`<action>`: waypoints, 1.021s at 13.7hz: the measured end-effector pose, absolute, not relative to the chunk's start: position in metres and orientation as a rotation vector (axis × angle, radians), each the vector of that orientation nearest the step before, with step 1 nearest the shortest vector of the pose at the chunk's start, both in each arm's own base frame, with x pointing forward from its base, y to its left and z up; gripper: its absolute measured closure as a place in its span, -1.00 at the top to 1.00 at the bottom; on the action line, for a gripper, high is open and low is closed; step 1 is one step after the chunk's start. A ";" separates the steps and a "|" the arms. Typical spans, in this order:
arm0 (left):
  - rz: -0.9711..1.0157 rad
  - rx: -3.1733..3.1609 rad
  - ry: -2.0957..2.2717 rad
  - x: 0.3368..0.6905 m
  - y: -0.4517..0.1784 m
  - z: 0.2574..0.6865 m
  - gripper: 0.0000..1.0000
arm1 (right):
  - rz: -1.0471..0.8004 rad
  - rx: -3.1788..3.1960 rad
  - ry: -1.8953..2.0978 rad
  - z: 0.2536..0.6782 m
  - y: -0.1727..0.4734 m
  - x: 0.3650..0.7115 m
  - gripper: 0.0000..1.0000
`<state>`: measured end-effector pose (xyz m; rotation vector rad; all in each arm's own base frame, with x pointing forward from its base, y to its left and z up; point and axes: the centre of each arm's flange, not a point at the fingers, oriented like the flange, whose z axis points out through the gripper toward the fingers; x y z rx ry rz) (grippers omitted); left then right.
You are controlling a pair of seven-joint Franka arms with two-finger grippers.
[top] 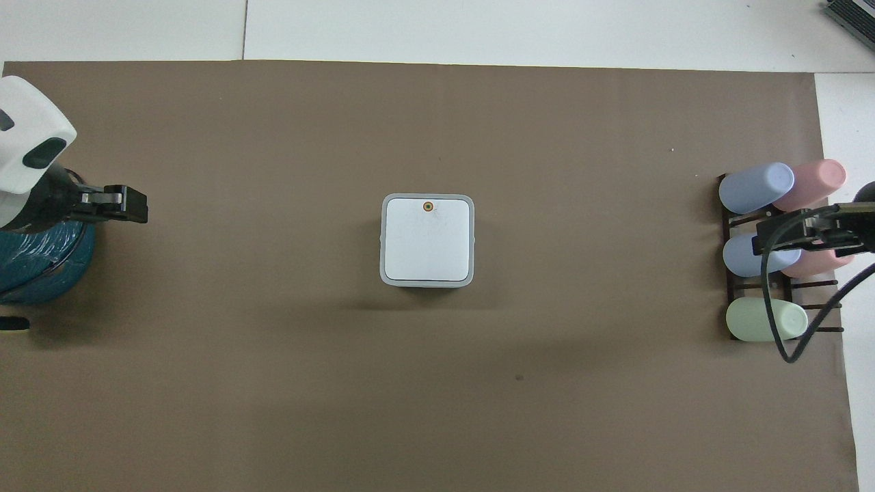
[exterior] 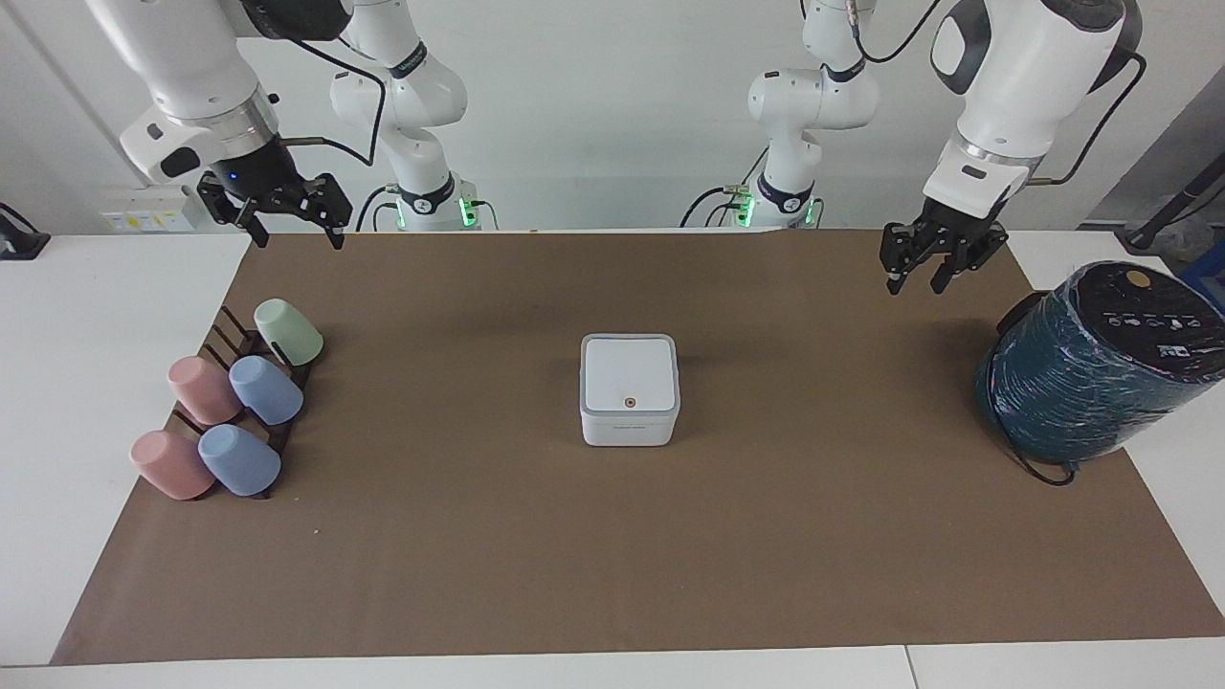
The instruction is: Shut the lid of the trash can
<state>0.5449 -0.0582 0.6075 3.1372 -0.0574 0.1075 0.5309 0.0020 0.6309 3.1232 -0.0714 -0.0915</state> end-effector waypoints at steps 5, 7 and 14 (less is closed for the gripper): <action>0.097 3.142 -0.017 0.544 -0.015 0.611 0.90 | -0.092 3.123 -0.071 0.631 0.002 0.531 1.00; 0.099 3.142 -0.013 0.543 -0.013 0.612 1.00 | -0.092 3.123 -0.071 0.631 0.002 0.531 1.00; 0.102 3.142 -0.041 0.543 -0.023 0.612 1.00 | -0.092 3.123 -0.071 0.631 0.002 0.531 1.00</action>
